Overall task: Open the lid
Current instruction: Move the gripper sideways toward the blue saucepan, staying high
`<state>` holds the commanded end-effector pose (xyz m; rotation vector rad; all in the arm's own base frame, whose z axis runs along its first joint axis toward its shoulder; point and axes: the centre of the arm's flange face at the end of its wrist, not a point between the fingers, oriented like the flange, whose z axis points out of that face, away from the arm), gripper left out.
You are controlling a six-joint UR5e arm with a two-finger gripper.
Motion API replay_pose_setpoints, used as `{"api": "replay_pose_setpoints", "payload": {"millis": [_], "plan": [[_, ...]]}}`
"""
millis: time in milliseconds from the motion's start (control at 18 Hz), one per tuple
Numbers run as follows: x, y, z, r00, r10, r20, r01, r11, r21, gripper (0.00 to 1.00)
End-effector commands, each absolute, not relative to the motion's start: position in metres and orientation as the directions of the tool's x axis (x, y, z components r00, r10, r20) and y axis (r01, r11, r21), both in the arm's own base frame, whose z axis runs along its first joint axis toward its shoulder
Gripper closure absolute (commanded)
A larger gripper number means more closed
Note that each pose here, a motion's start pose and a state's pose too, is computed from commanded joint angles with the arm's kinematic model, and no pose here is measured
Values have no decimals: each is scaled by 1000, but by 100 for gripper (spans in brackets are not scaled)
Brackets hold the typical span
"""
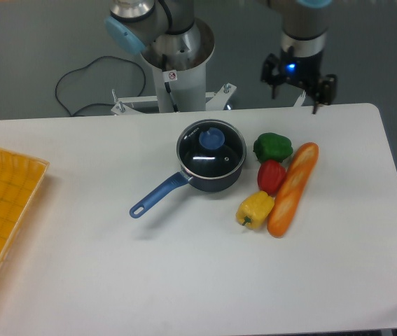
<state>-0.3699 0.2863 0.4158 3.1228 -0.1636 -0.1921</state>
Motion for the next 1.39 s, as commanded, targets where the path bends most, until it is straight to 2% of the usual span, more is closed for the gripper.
{"api": "replay_pose_setpoints", "payload": {"millis": [222, 444, 611, 1000, 1389], "plan": [[-335, 301, 423, 987, -93, -132, -92, -996, 10, 0], [-306, 306, 429, 988, -124, -95, -122, -992, 22, 0], [-277, 307, 414, 993, -92, -78, -91, -996, 20, 0], [-285, 308, 396, 995, -86, -43, -84, -996, 39, 0], [-291, 308, 397, 996, -80, -38, -79, -996, 33, 0]]}}
